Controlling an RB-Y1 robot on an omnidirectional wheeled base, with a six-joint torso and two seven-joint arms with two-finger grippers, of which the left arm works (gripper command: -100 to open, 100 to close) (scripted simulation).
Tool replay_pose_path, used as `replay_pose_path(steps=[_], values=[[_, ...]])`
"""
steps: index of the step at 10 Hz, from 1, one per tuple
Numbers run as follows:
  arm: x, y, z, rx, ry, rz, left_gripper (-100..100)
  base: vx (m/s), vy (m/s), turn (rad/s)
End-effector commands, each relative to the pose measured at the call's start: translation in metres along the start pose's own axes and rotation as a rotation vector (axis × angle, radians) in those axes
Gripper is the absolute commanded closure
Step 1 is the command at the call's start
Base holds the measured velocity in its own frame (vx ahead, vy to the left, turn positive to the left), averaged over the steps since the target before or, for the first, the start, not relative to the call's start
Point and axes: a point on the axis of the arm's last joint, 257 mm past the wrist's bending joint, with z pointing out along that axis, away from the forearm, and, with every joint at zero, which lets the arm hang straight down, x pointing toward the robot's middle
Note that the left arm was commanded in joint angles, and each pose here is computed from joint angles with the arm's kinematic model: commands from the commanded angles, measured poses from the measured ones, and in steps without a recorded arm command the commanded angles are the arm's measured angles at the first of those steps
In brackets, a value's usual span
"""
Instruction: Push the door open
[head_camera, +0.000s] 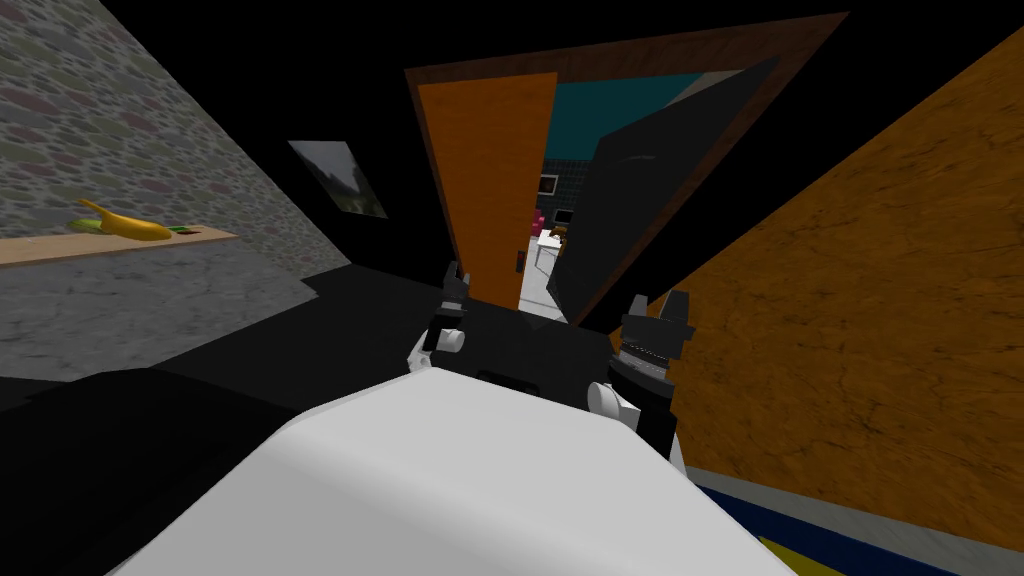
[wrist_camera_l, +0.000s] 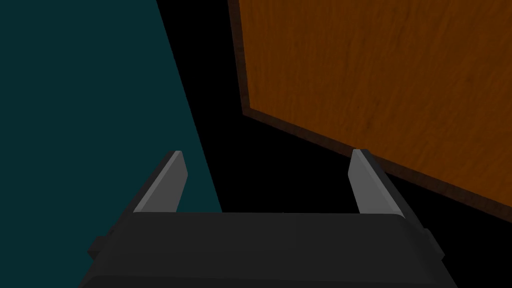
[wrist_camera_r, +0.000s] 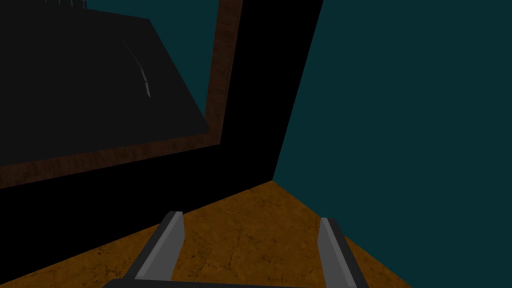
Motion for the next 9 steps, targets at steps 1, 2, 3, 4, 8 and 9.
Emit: replay_pose_path(steps=[1, 2, 3, 4, 8, 9], values=[[-0.002, 0.009, 0.0004, -0.014, -0.001, 0.004, -100, 0.056, -0.007, -0.016], [-0.004, 0.020, 0.0021, -0.028, -0.002, 0.009, -100, 0.056, 0.000, -0.039], [-0.005, 0.027, 0.0048, -0.035, -0.002, 0.015, -100, 0.071, 0.008, -0.066], [-0.006, 0.030, 0.0037, -0.042, -0.003, 0.015, -100, 0.049, 0.008, -0.036], [-0.012, 0.063, 0.0088, -0.087, -0.008, 0.032, -100, 0.074, 0.006, -0.066], [-0.014, 0.072, 0.0110, -0.099, -0.010, 0.038, -100, 0.061, 0.002, -0.045]])
